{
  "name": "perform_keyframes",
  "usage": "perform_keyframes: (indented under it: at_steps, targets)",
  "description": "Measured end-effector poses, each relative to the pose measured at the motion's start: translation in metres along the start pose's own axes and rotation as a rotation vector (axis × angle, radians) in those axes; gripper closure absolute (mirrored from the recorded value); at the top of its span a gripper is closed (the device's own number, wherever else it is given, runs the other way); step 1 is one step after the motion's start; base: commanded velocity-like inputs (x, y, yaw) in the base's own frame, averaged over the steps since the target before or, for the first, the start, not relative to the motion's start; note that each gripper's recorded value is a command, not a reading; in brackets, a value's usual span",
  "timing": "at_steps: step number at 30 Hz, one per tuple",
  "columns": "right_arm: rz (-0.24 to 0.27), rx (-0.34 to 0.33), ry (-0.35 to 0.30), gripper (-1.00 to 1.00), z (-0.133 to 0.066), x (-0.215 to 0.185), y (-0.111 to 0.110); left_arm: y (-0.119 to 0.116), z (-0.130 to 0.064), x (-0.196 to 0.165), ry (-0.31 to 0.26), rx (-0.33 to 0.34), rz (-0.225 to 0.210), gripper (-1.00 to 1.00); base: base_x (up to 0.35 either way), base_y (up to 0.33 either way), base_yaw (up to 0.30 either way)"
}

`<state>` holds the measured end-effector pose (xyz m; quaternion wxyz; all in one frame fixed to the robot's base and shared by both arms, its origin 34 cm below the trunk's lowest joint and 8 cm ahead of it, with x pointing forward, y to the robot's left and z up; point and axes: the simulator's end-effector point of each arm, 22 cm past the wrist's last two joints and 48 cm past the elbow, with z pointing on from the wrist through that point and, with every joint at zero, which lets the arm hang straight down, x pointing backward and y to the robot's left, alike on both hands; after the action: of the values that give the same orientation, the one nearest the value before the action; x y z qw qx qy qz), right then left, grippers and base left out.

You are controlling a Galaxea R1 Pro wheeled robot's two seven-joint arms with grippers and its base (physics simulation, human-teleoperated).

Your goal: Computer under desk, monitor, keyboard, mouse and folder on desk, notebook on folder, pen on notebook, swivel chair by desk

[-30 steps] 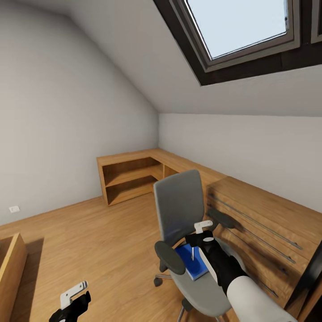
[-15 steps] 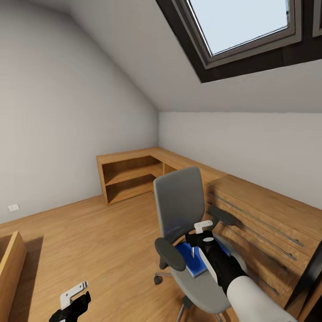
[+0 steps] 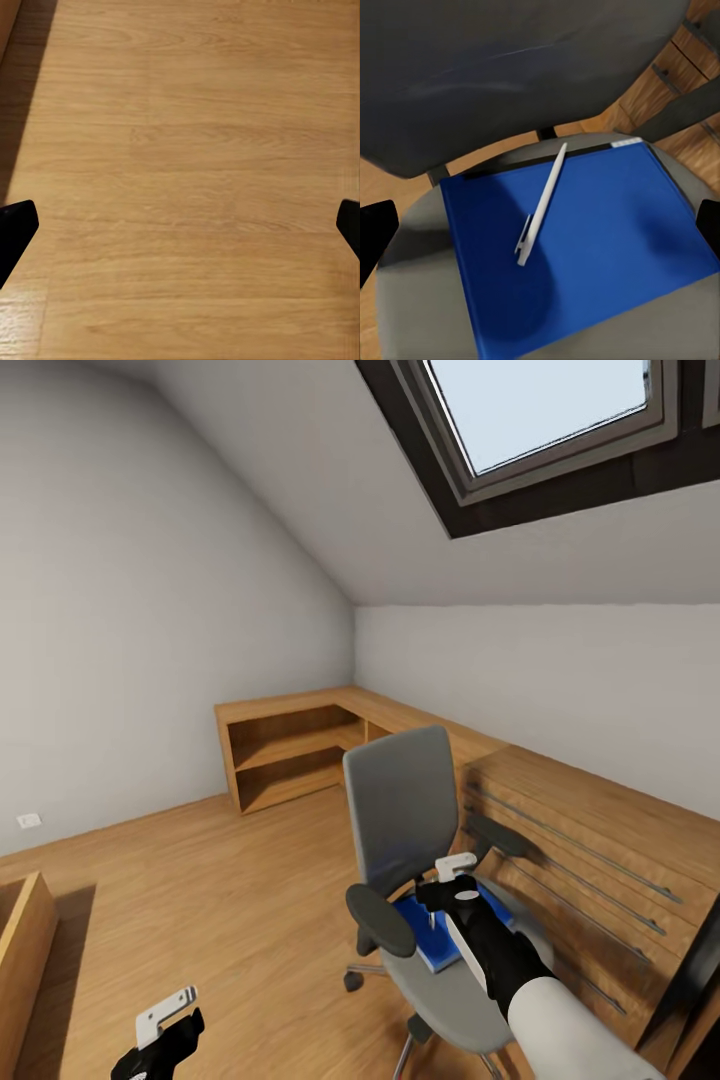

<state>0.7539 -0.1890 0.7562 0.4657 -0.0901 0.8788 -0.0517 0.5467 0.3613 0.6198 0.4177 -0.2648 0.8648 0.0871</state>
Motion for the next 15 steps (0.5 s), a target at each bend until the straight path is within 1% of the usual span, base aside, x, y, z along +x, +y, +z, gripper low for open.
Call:
perform_keyframes:
  at_steps: [6, 7, 10, 11, 12, 15]
  targets:
    - [0.003, -0.002, 0.016, -1.00, 0.007, 0.016, 0.003, -0.007, 0.003, -0.007, -0.031, 0.019, -0.013, -1.00, 0.000, 0.000, 0.000]
    - [0.002, -0.003, 0.033, -1.00, 0.009, 0.026, 0.004, -0.010, 0.001, -0.013, -0.046, 0.028, -0.018, -1.00, 0.000, 0.000, 0.000]
    - [0.000, -0.005, 0.064, -1.00, 0.013, 0.045, 0.006, -0.014, -0.003, -0.018, -0.067, 0.048, -0.021, -1.00, 0.000, 0.000, 0.000]
    - [0.000, -0.005, 0.085, -1.00, 0.016, 0.056, 0.007, -0.025, -0.013, -0.026, -0.081, 0.082, -0.011, -1.00, 0.000, 0.000, 0.000]
    - [0.000, -0.004, 0.091, -1.00, 0.017, 0.060, 0.007, -0.030, -0.017, -0.029, -0.082, 0.097, -0.006, -1.00, 0.000, 0.000, 0.000]
    - [0.006, -0.002, 0.104, -1.00, 0.020, 0.070, 0.007, -0.042, -0.030, -0.033, -0.066, 0.137, 0.016, -1.00, 0.000, 0.000, 0.000]
